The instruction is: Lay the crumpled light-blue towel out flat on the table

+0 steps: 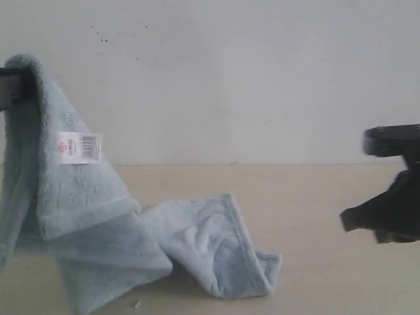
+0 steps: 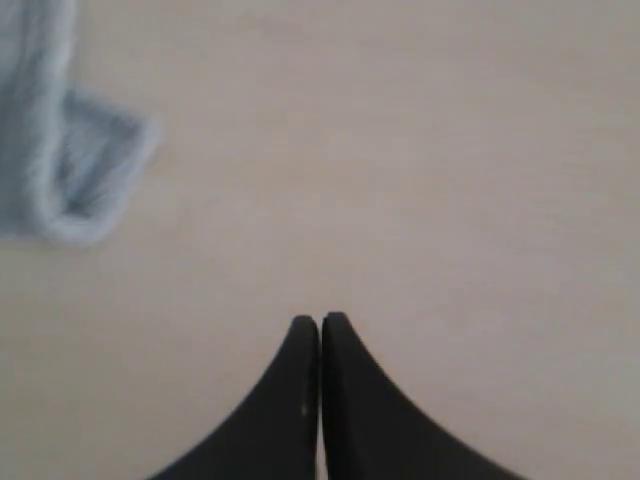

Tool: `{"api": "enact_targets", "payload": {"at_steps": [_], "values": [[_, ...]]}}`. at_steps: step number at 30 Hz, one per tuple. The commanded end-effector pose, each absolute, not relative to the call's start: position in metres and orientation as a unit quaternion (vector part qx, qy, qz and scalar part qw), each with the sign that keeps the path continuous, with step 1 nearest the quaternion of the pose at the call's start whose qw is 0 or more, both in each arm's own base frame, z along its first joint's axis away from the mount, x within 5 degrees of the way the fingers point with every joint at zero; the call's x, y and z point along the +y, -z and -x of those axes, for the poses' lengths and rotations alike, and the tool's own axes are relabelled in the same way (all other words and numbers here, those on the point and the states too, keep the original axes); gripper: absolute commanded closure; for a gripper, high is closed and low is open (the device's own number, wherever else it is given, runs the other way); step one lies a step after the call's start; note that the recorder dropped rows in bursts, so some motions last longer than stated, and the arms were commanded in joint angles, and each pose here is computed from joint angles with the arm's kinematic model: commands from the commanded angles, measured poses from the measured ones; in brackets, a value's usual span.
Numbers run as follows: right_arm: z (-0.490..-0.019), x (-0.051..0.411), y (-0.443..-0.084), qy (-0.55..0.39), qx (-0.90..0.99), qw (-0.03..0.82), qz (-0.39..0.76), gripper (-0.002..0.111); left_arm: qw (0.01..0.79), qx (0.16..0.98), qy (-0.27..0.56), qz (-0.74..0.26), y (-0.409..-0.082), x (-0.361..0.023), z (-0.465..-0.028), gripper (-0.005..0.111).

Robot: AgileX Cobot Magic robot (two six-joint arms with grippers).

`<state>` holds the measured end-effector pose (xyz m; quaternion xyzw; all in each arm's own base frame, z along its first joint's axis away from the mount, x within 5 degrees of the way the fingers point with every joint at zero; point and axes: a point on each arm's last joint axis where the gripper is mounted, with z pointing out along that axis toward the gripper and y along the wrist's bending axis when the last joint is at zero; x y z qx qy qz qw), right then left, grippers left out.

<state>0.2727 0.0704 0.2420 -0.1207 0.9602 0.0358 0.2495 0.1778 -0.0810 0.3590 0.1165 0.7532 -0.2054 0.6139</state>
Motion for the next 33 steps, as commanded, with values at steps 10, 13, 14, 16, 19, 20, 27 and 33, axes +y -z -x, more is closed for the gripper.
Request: {"api": "enact_targets", "payload": {"at_steps": [10,13,14,16,19,20,27,33], "values": [[-0.360,0.152,-0.204,-0.248,0.929,0.093,0.259,0.108,0.403,0.883,0.104,-0.217,-0.313,-0.057,-0.156,0.103],[-0.374,0.160,-0.195,-0.267,0.917,0.104,0.277,0.099,0.411,0.881,0.096,-0.215,-0.312,-0.056,-0.158,0.103],[-0.378,0.162,-0.192,-0.274,0.914,0.110,0.278,0.093,0.416,0.879,0.095,-0.214,-0.312,-0.056,-0.158,0.103],[-0.385,0.164,-0.186,-0.274,0.913,0.122,0.275,0.076,0.428,0.875,0.094,-0.208,-0.312,-0.055,-0.160,0.103],[-0.395,0.164,-0.178,-0.258,0.918,0.148,0.263,0.053,0.437,0.871,0.092,-0.205,-0.312,-0.055,-0.162,0.103],[-0.398,0.164,-0.175,-0.254,0.919,0.154,0.260,0.051,0.438,0.870,0.092,-0.205,-0.312,-0.055,-0.163,0.103],[-0.398,0.173,-0.145,-0.271,0.919,0.126,0.259,0.064,0.432,0.875,0.093,-0.198,-0.307,-0.058,-0.172,0.103],[-0.386,0.200,-0.135,-0.269,0.899,0.117,0.324,0.064,0.414,0.884,0.094,-0.197,-0.300,-0.059,-0.178,0.103]]}}
